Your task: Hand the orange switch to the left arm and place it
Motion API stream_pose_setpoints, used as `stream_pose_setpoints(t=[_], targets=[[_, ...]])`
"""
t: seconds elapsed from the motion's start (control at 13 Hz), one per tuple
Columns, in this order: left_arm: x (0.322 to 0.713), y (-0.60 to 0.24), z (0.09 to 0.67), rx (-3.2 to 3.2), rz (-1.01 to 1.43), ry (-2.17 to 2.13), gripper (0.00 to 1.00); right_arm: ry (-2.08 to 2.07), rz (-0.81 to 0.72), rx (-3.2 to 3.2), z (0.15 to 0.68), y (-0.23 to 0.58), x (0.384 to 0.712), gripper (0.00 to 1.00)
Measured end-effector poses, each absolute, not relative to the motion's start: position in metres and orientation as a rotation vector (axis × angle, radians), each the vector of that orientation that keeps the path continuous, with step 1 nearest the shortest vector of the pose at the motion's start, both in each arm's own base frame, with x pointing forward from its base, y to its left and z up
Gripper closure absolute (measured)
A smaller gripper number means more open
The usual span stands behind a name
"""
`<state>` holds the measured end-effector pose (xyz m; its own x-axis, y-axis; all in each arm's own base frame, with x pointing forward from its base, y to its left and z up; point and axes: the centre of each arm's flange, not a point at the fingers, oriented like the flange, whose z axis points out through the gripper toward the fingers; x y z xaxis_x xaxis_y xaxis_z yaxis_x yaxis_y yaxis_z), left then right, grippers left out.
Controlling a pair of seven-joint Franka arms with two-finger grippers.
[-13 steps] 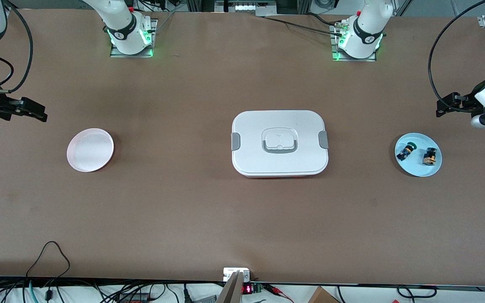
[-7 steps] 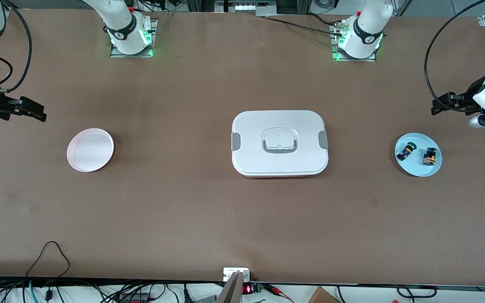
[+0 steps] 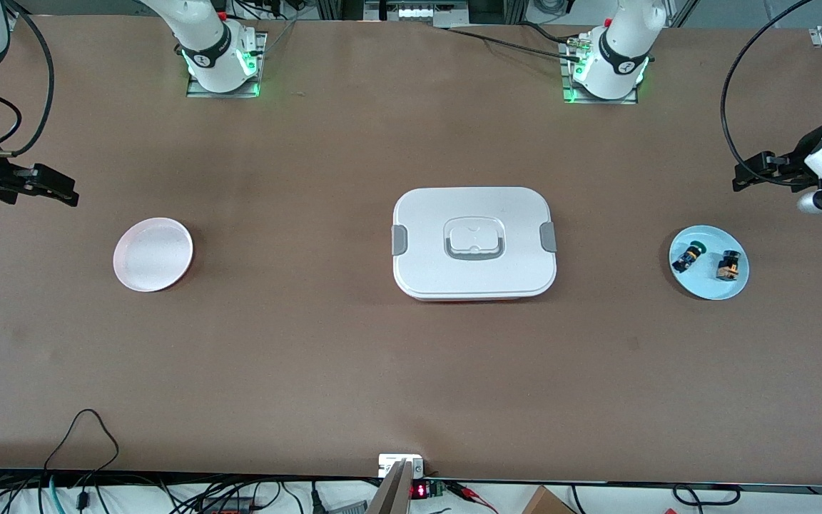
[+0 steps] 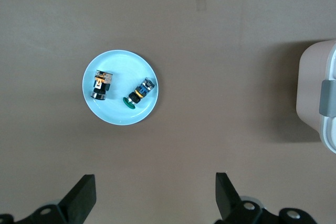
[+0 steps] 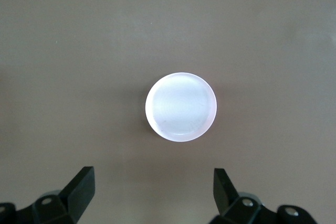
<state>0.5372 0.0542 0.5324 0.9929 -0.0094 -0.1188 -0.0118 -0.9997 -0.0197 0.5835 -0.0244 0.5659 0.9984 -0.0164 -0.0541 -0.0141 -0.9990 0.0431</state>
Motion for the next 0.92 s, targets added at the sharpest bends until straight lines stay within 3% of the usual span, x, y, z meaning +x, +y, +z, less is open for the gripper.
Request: stream_pose_setpoints(t=[0.92], targets=[[0.555,0.054,0.543,-3.113,0.152,0.020,0.00,-0.037,-0.075,3.097,0.571,-0.025,0.584,0.00]])
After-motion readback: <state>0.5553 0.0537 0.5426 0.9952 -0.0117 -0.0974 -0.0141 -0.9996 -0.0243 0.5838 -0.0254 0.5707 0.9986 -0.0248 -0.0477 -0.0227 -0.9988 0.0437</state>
